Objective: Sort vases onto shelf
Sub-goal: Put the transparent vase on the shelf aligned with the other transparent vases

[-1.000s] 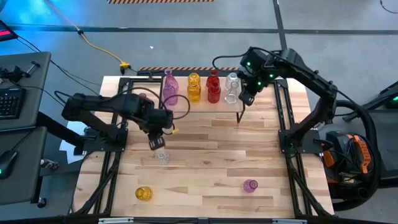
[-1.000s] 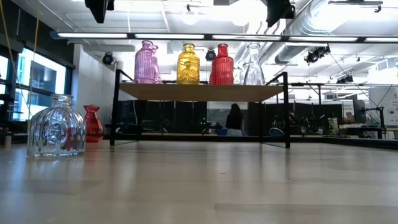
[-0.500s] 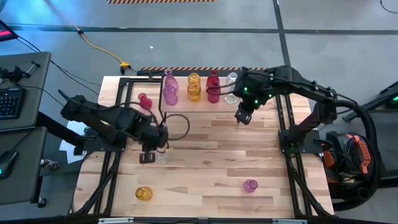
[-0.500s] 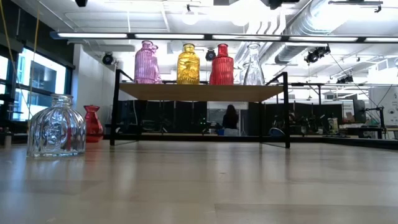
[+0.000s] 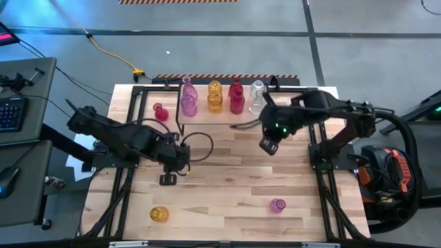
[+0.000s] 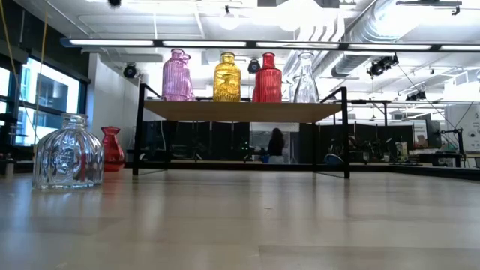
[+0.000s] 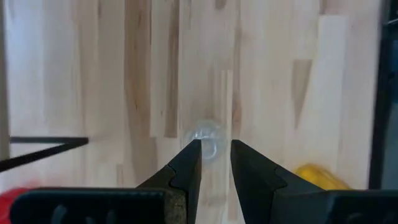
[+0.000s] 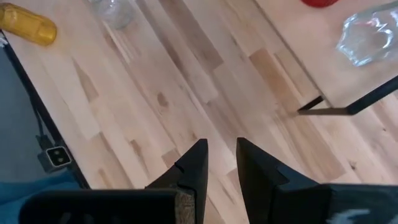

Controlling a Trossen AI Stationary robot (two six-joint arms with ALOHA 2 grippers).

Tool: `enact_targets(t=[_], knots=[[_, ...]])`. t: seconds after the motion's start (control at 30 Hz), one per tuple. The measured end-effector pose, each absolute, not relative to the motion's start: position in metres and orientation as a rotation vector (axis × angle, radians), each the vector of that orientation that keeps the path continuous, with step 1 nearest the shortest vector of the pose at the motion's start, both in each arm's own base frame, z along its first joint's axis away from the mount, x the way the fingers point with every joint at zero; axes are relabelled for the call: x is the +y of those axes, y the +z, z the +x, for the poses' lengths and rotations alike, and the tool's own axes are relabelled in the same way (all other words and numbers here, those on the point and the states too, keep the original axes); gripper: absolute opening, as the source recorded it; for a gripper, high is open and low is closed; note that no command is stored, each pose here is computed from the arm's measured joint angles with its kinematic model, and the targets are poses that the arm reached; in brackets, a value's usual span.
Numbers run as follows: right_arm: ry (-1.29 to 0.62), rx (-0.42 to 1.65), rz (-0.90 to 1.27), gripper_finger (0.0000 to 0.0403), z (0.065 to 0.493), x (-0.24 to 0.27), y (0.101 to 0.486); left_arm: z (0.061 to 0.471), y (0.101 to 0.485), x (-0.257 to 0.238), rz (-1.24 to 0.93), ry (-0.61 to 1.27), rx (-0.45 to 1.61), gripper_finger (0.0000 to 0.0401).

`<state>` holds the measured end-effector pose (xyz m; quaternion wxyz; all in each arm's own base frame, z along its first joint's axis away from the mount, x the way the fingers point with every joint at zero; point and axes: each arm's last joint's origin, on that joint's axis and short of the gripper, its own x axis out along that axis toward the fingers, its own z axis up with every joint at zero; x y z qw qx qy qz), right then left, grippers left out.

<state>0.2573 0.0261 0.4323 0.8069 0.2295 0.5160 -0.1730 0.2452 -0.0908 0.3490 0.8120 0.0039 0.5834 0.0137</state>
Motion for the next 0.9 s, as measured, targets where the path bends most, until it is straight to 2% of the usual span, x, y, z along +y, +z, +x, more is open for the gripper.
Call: enact_targets(t=[0.2, 0.43, 0.9], knots=[[-0.376, 1.086, 0.483, 0.0067, 0.253, 0.055, 0.432, 0.24, 0.309, -0.095, 0.027, 0.074, 1.363, 0.0076], [-0.412, 1.046, 0.484, 0.0067, 0.247, 0.075, 0.433, 0.239, 0.276, -0.102, 0.035, 0.063, 1.37, 0.0076], [-0.433, 1.018, 0.477, 0.0067, 0.244, 0.085, 0.433, 0.234, 0.233, -0.099, 0.034, 0.086, 1.402, 0.0076]])
